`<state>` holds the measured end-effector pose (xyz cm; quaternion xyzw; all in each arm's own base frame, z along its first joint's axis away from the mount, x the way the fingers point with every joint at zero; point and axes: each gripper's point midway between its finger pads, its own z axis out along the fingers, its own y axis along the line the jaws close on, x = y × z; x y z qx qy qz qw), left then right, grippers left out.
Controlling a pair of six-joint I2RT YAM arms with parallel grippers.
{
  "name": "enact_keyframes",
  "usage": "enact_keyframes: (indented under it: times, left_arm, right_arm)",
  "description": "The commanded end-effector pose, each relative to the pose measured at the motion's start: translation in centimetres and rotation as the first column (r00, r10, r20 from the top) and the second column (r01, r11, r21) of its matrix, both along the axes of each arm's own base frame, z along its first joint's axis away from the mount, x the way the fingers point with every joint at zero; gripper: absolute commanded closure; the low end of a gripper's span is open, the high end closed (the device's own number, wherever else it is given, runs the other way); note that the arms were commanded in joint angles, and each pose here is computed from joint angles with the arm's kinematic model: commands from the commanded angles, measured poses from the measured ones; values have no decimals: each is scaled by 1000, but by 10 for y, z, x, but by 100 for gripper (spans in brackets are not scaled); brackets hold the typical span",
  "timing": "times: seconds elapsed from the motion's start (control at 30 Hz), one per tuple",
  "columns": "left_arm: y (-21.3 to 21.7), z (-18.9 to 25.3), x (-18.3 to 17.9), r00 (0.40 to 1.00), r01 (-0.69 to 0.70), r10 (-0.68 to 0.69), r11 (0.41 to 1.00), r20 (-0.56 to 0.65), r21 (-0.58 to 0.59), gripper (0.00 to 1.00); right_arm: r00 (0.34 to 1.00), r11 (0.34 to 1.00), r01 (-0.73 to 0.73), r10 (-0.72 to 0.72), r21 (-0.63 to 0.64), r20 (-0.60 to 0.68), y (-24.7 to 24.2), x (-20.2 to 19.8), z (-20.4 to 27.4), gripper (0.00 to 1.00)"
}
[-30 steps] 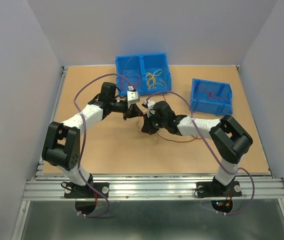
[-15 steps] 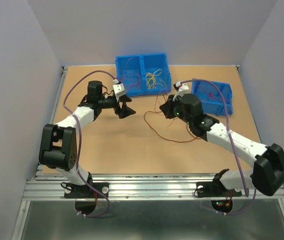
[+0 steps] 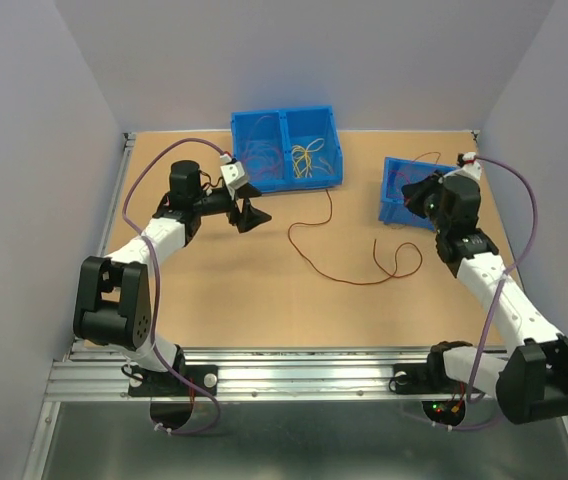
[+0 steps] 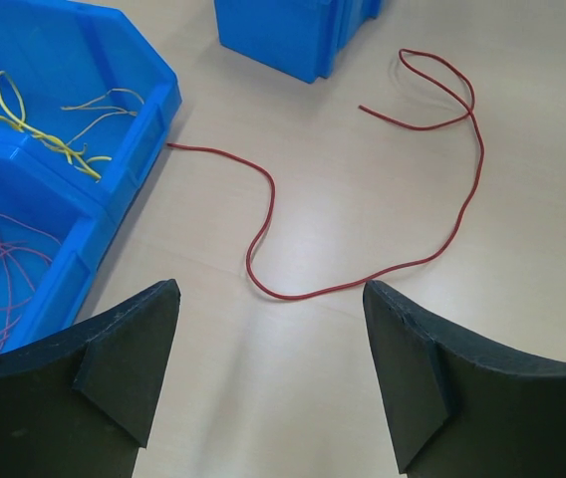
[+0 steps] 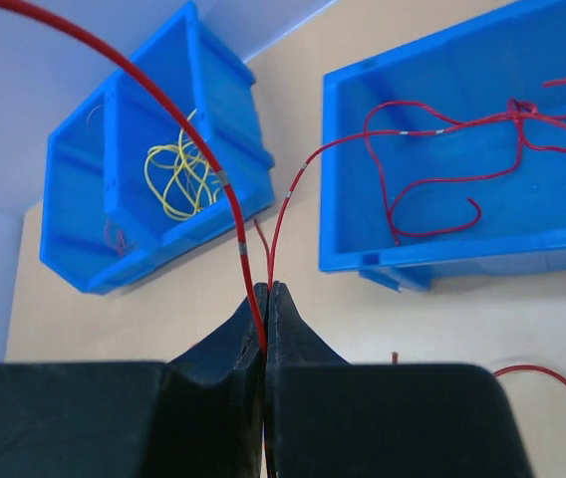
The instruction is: Untangle the cables
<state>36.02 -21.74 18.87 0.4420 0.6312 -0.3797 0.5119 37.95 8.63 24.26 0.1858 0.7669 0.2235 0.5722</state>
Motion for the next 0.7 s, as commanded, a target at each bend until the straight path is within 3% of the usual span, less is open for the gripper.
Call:
enact_keyframes:
  times: [0.0, 0.27, 0.47, 0.67]
  left_arm:
    - [0, 20, -2, 998, 8, -7, 1000, 56, -26, 15]
    - [1, 18, 7, 999, -37, 38, 999, 15, -27, 16]
    - [2, 21, 6, 999, -45, 46, 999, 17, -27, 16]
    - [1, 24, 3, 999, -41, 42, 999, 23, -31, 16]
  right_arm:
    - [999, 991, -12, 17, 135, -36, -13, 8, 4, 99]
    - [975, 966, 11, 46, 257, -217, -16, 40, -36, 99]
    - [959, 935, 162, -73, 316, -275, -38, 71, -33, 99]
    - [903, 846, 366, -224, 386, -366, -60, 87, -39, 99]
